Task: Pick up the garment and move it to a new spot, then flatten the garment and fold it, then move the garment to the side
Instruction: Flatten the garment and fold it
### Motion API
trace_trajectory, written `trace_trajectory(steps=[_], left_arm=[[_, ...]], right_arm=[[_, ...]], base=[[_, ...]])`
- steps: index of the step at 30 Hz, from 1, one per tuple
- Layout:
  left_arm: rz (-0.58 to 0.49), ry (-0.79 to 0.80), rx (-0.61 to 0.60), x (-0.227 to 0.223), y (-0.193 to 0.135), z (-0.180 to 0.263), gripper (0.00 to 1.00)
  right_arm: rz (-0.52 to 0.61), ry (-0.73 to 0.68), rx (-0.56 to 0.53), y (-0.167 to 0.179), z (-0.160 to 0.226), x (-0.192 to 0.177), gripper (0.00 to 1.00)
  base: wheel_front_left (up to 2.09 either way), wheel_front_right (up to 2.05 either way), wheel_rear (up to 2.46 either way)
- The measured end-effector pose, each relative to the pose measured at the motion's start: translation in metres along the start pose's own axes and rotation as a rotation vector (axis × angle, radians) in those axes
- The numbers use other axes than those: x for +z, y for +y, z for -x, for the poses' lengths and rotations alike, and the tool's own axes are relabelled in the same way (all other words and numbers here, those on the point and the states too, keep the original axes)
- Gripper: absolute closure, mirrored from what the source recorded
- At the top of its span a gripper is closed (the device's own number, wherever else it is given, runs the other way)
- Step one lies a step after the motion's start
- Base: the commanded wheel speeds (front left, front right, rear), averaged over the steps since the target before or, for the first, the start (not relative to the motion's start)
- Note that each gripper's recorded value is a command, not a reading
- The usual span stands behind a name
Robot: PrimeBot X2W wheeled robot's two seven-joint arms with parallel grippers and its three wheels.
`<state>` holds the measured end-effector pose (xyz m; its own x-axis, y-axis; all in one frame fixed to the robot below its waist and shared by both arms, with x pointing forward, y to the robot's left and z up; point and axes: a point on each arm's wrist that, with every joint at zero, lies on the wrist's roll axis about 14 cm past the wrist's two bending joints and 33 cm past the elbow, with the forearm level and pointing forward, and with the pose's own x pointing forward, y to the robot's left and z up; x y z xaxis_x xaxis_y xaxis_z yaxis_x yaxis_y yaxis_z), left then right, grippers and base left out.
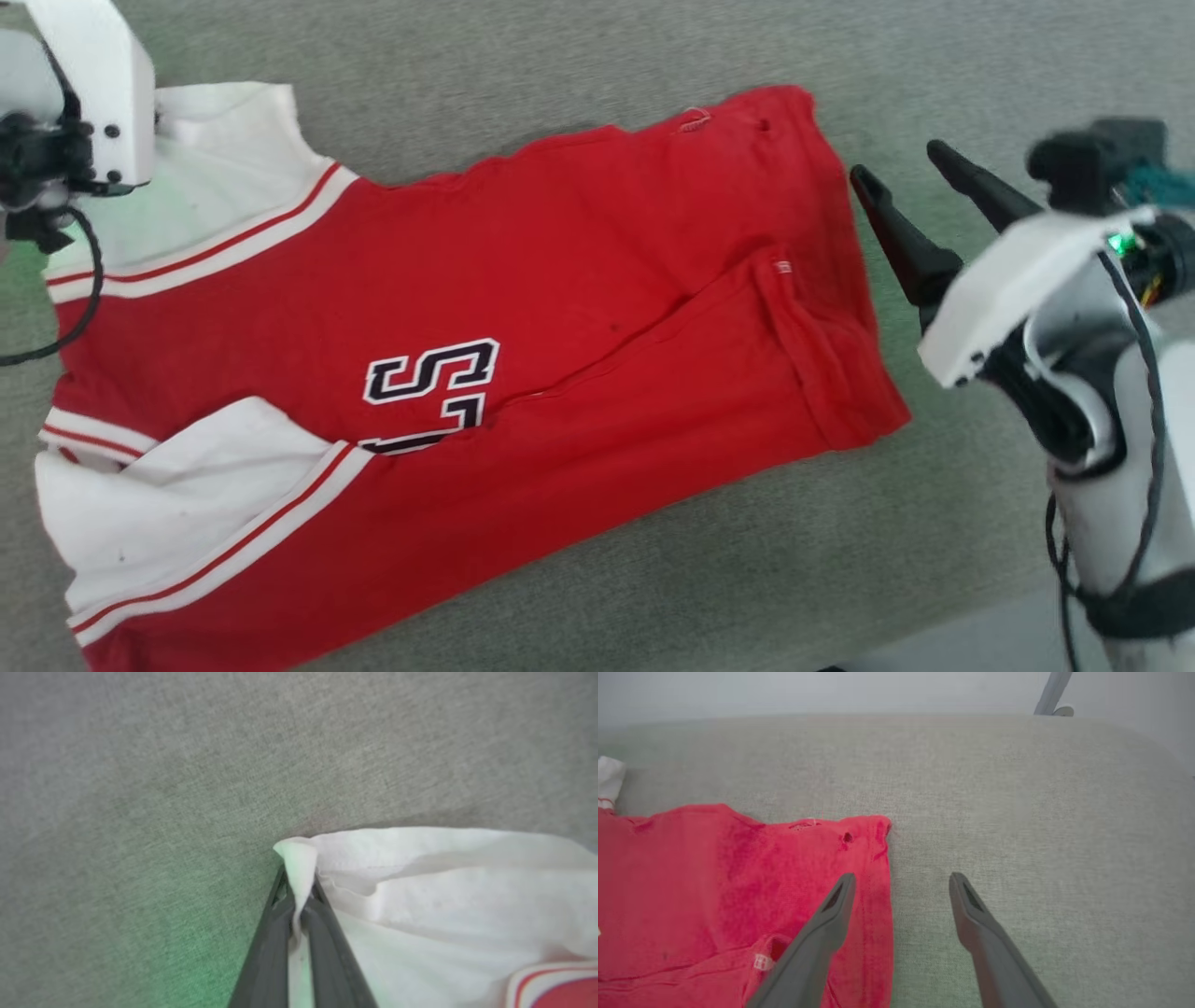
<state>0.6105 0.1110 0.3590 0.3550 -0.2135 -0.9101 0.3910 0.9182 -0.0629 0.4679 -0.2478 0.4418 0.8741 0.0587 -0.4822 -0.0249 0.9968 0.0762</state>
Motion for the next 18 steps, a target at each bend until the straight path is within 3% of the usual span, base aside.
trace_trajectory(steps=[15,16,18], left_arm=[[0.000,-0.066,-0.012,0.004,0.003,0.008,1.00],[0.002,-0.069,-0.013,0.004,0.003,0.009,1.00],[0.009,-0.077,-0.010,0.003,0.006,0.010,1.00]], right_arm=[[0.070,0.470,0.130,0.028,-0.067,-0.034,0.00],[0.082,0.506,0.134,0.029,-0.069,-0.036,0.36],[0.092,0.567,0.148,0.033,-0.071,-0.039,1.00]], base=[[0.00,0.00,0.00],[0.00,0.00,0.00],[0.00,0.00,0.00]])
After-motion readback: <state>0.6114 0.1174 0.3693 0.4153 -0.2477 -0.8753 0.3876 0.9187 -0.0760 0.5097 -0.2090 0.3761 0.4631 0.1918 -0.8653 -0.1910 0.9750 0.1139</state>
